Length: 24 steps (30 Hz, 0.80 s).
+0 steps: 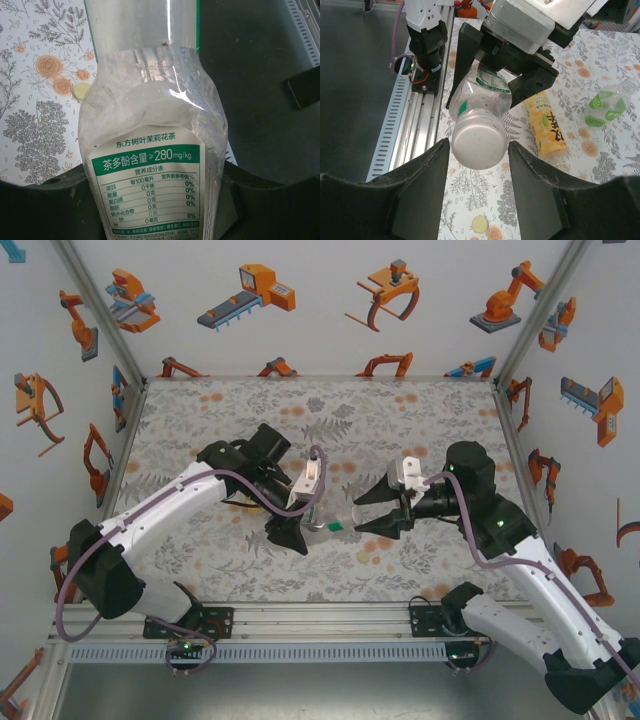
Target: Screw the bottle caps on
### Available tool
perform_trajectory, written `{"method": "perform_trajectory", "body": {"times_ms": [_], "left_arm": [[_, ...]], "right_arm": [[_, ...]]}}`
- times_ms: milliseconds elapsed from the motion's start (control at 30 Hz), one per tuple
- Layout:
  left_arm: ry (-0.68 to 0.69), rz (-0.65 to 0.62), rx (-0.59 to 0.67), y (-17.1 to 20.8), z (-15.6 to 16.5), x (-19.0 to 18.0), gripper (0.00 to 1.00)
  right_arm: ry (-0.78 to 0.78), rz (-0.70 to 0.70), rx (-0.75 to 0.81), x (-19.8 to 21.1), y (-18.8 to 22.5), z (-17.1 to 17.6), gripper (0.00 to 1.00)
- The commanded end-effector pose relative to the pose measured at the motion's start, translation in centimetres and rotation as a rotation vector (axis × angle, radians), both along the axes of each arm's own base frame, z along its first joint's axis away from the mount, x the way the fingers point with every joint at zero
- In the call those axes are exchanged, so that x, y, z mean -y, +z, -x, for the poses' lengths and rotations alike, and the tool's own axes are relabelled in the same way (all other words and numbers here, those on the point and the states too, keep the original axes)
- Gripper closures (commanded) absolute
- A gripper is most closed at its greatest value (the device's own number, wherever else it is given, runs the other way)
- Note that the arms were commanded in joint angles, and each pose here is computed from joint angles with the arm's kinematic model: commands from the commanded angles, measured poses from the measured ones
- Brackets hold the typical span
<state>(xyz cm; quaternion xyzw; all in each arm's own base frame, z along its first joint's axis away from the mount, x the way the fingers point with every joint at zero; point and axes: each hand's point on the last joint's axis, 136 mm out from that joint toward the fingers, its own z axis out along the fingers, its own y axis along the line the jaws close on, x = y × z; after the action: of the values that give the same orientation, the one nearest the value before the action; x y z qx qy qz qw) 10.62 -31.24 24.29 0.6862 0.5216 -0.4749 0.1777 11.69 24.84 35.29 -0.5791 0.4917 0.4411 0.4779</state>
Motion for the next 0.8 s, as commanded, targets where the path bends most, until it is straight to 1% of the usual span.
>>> {"method": "perform_trajectory", "body": {"times_ms": [0, 200, 433, 667, 733, 767], "left_arm": [[-0.026, 0.046, -0.001, 1.28, 0.14, 0.17, 1.00], [-0.026, 0.050, 0.003, 1.42, 0.11, 0.21, 1.00], [-0.029, 0.053, 0.007, 1.45, 0.12, 0.20, 1.00], [-0.024, 0.050, 0.021, 1.32, -0.04, 0.19, 1.00], [-0.013, 0.044, 0.036, 1.20, -0.29, 0.19, 1.00], [-0.001, 0.040, 0.053, 1.10, -0.54, 0.20, 1.00]], "right_arm": [[0.031, -0.032, 0.022, -0.09, 0.62, 0.41, 0.51], [0.040, -0.042, 0.016, -0.12, 0.77, 0.57, 0.51], [0.034, -0.032, 0.003, -0.21, 0.41, 0.42, 0.53], [0.032, -0.034, 0.004, -0.20, 0.47, 0.47, 0.67], [0.022, -0.031, -0.013, -0.27, 0.38, 0.23, 0.72], [0.012, -0.030, -0.028, -0.33, 0.40, 0.02, 0.76]]}}
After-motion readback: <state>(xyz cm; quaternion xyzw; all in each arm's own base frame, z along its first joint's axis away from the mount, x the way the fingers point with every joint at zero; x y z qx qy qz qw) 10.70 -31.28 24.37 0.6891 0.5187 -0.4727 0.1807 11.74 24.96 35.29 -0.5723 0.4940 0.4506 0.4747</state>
